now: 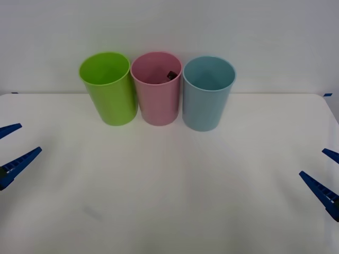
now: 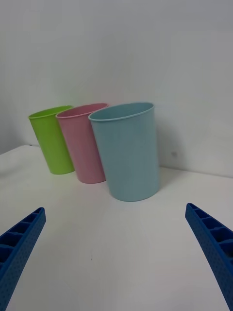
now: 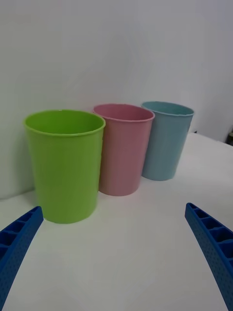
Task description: Grasp the object on the table and drop it into the matching bin: aluminum can to the light blue bin, PET bottle to the pink bin.
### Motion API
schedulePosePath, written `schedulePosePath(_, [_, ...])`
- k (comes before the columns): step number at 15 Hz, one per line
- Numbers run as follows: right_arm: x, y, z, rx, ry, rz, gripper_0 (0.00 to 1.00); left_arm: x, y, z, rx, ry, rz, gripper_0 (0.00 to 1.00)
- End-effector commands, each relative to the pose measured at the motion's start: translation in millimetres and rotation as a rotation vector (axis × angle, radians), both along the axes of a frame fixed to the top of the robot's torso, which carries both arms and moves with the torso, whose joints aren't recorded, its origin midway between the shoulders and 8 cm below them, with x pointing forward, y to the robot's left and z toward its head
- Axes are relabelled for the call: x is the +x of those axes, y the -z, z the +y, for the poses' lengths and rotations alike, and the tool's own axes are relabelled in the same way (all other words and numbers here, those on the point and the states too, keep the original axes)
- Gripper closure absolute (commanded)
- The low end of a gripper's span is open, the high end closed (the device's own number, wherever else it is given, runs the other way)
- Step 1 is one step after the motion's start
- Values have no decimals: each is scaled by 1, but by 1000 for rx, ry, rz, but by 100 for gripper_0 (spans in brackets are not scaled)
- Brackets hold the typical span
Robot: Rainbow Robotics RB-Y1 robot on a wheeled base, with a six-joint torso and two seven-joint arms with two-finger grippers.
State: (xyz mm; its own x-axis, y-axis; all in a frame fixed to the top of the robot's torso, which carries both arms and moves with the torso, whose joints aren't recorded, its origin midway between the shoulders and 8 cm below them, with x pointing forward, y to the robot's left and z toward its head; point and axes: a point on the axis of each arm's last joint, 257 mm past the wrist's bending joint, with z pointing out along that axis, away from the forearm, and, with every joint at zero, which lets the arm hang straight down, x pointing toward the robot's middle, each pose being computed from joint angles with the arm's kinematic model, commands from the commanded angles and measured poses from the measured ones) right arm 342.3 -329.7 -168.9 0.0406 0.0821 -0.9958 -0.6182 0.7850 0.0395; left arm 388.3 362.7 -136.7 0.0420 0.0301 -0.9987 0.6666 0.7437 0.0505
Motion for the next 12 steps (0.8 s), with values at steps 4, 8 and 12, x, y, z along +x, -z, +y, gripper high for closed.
schedulePosePath(4, [0,0,0,0,0,0,0,-27,16,28,145,-10,16,0])
schedulePosePath(8, [0,0,0,0,0,0,0,-38,22,31,183,21,57,0])
schedulePosePath(12, [0,0,0,0,0,0,0,-45,37,17,182,70,102,0])
